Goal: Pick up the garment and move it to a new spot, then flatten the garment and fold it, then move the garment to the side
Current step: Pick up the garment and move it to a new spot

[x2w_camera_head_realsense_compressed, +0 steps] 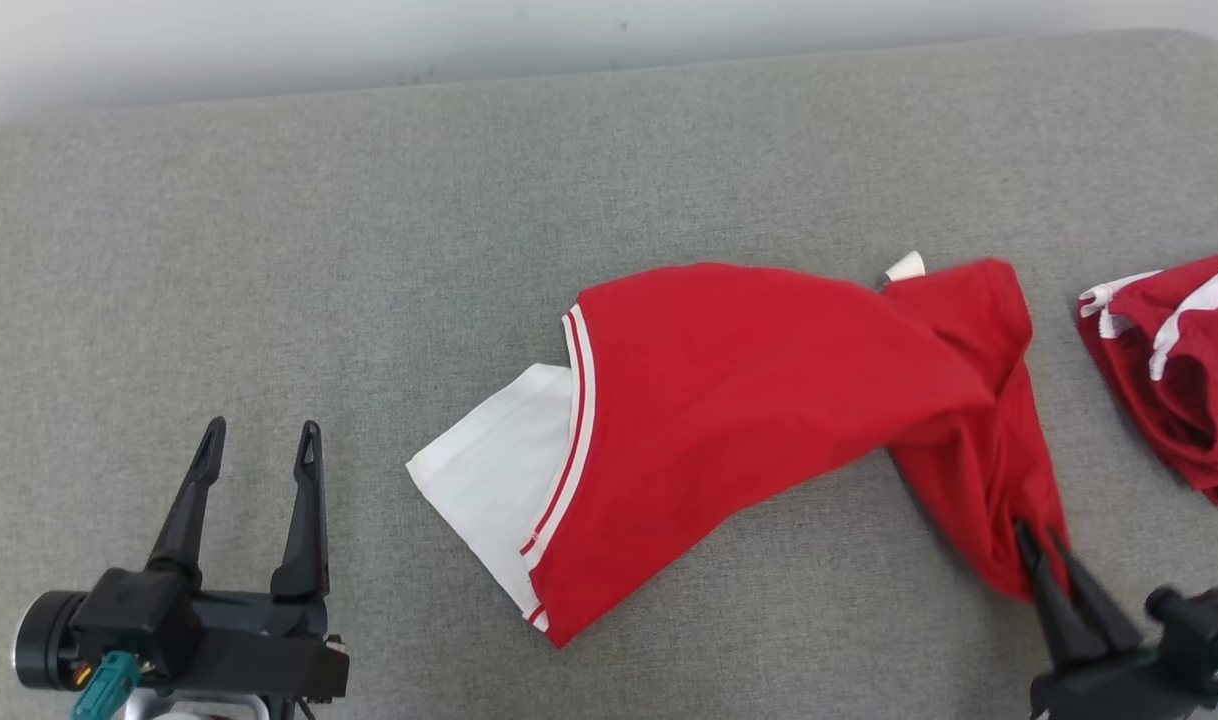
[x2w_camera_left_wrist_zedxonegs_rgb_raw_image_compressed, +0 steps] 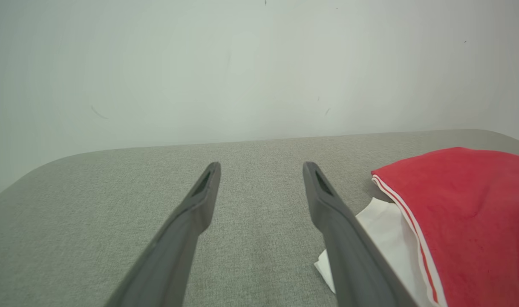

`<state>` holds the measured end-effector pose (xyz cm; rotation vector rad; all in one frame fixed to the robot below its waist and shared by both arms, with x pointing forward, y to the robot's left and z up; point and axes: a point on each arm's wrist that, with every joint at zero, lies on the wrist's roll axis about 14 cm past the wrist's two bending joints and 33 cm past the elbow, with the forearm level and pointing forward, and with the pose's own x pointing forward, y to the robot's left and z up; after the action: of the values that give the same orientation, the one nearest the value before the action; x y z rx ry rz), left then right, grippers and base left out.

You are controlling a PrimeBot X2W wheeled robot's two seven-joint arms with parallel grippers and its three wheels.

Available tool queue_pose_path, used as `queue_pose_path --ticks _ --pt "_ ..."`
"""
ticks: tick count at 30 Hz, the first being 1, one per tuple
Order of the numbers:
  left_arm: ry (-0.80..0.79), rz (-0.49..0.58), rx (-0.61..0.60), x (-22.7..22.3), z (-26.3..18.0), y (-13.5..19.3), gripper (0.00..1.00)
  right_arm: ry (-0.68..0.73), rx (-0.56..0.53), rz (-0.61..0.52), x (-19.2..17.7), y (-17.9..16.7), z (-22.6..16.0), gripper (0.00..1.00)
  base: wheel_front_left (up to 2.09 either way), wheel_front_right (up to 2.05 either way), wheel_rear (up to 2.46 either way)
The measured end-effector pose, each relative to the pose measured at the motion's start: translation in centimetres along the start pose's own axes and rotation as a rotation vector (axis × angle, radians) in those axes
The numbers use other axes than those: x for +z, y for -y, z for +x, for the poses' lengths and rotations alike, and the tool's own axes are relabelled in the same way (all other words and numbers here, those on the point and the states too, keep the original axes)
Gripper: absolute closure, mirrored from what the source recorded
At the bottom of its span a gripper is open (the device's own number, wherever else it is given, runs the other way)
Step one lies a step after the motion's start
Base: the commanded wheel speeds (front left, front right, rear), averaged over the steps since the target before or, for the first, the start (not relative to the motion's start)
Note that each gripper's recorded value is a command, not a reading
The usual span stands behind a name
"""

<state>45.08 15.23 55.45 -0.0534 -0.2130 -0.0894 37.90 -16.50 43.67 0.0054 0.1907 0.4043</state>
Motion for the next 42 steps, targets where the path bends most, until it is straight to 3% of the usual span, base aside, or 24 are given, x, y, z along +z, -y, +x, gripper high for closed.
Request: queue_pose_path --ticks 3,5,6,11,22,30,35,42 --pt "0.001 0.001 -0.001 0.3 -0.2 0.1 0.0 -0.054 -0.025 0.032 -1.6 -0.4 -1.1 1.0 0.0 0.0 0.0" --pt "-0.004 0.001 -0.002 0.4 -0.4 0.2 0.0 -0.116 -0.051 0.06 -3.1 -0.4 -1.8 0.53 0.0 0.0 0.0" --pt "-0.004 0.002 0.0 0.4 -0.5 0.1 0.0 -0.126 -0.059 0.072 -3.5 -0.5 -2.2 0.0 0.0 0.0 0.0" --pt "-0.004 0.006 0.027 0.8 -1.1 -0.5 0.0 -0.079 -0.126 0.106 -2.6 0.5 -2.5 0.0 0.0 0.0 0.0" --pt "0.023 0.016 0.059 2.4 -2.2 -1.1 0.0 0.196 -0.22 -0.014 7.4 3.4 -3.0 0.0 0.0 0.0 0.0" --pt "0.048 0.022 0.079 3.7 -3.2 -1.4 0.0 0.301 -0.115 -0.063 11.9 -0.2 -1.5 0.0 0.0 0.0 0.0" --pt "0.05 0.025 0.1 4.2 -4.4 -1.8 0.0 0.304 -0.022 -0.065 12.3 -3.4 -0.9 0.0 0.0 0.0 0.0" --pt "0.044 0.031 0.124 4.6 -6.0 -2.2 0.0 0.291 0.002 -0.053 11.8 -4.8 -1.4 0.0 0.0 0.0 0.0"
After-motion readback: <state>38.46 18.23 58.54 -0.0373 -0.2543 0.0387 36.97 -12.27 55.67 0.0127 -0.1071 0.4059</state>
